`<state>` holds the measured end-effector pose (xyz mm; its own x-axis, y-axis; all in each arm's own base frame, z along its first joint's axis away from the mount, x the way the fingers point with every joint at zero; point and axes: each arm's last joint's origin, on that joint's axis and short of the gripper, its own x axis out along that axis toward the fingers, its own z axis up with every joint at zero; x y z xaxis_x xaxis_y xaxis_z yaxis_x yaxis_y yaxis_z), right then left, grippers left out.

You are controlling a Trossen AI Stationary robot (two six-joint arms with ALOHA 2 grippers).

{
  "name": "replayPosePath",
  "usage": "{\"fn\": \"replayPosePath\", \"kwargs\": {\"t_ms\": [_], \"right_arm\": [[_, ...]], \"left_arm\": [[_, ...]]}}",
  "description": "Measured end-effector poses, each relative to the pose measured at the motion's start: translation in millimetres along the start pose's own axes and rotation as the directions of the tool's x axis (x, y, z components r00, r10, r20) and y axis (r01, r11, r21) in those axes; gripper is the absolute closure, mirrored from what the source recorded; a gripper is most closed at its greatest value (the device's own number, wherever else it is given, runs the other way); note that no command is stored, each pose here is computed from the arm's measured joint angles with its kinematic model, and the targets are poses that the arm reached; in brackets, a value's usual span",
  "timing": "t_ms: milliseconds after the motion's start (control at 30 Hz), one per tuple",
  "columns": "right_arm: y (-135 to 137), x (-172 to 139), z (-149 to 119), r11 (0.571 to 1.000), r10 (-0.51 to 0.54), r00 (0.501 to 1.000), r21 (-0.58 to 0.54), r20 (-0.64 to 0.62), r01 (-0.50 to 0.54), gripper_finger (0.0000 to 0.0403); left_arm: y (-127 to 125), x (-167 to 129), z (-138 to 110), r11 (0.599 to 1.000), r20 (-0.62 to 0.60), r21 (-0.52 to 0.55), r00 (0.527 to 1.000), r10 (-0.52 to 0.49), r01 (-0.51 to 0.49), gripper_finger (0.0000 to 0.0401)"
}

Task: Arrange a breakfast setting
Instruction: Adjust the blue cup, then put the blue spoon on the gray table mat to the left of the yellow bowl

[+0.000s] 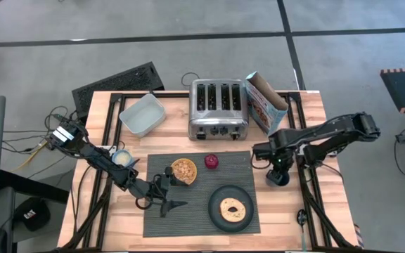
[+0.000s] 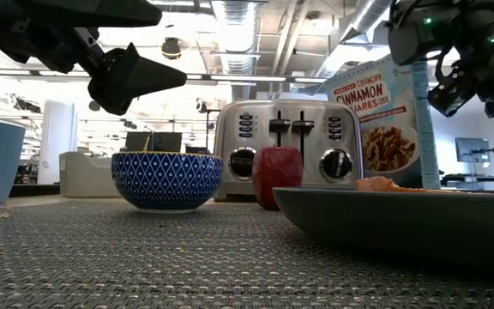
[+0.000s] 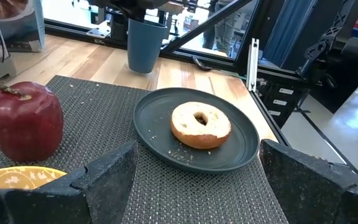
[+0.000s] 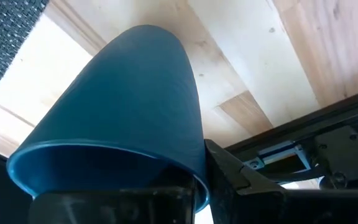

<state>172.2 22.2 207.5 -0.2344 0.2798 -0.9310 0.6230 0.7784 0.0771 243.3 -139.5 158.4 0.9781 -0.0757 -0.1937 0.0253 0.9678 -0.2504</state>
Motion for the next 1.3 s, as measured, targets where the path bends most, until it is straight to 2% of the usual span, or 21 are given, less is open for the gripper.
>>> {"fn": "replayPosePath", "kwargs": {"t_ms": [400,800,900,1067,1200,1300], "right_arm": [[1,0,2,1.0,0.009,1.0,0.023,0.025,-0.01,0.0349],[1,-1,2,1.0,0.01,0.999,0.024,0.03,-0.01,0.0274],[3,-8,1,1.0,0.016,0.999,0.018,0.039,-0.017,0.0262],[10,-37,-11,1.0,0.028,0.998,-0.005,0.057,-0.027,0.0253],[16,-55,-26,0.998,0.042,0.996,0.048,0.083,-0.046,0.0254],[24,-58,-44,0.997,0.055,0.993,0.057,0.106,-0.061,0.0254]], "left_arm": [[0,0,0,1.0,0.0,-0.001,1.0,0.0,0.0,0.0079],[0,0,0,1.0,0.0,-0.001,1.0,0.0,0.0,0.0079],[0,0,0,1.0,0.0,-0.002,1.0,0.0,0.0,0.0079],[0,0,0,1.0,0.0,-0.002,1.0,-0.001,0.001,0.0079],[0,0,0,1.0,0.001,-0.003,1.0,-0.001,0.001,0.0079],[0,0,0,1.0,0.003,-0.004,1.0,-0.002,0.002,0.0079]]}}
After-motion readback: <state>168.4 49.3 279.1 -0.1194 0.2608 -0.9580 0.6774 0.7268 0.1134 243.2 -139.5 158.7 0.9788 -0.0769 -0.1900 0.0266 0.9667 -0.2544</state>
